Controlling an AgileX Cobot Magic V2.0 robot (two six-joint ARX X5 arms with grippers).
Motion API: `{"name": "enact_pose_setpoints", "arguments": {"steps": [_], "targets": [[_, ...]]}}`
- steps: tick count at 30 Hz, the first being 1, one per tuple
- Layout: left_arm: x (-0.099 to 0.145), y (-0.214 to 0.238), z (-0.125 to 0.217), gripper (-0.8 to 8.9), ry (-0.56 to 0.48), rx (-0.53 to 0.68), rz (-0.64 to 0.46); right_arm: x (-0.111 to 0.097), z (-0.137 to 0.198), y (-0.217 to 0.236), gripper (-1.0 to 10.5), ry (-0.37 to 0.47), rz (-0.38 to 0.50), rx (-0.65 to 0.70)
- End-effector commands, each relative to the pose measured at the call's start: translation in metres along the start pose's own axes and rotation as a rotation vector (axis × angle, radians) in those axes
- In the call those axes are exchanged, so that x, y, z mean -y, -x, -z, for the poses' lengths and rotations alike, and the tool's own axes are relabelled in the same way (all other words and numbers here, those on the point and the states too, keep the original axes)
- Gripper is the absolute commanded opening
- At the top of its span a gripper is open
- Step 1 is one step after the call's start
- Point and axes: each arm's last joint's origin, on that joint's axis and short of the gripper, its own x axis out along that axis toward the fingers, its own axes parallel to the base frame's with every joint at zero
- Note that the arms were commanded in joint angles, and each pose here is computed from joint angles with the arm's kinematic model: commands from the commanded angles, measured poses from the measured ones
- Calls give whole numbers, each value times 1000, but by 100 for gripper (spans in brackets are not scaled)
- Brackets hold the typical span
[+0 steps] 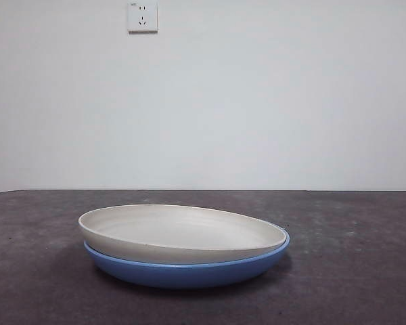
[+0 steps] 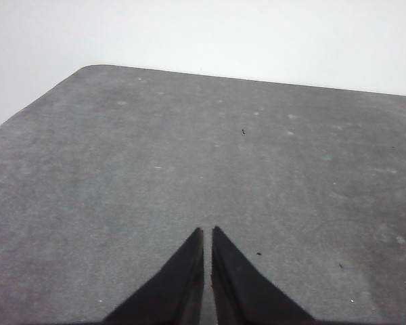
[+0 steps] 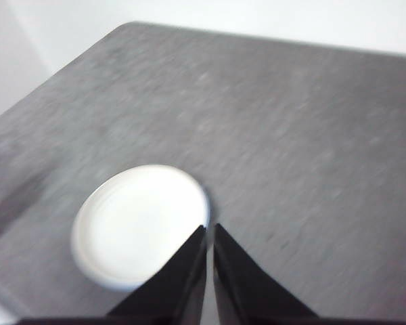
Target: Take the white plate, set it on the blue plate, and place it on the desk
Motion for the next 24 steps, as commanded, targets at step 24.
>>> {"name": "enact_pose_setpoints", "arguments": {"steps": [24], "targets": [[-1,-2,6,20,-3,-10,-1,84,177,-107,12,159,594,374]]}}
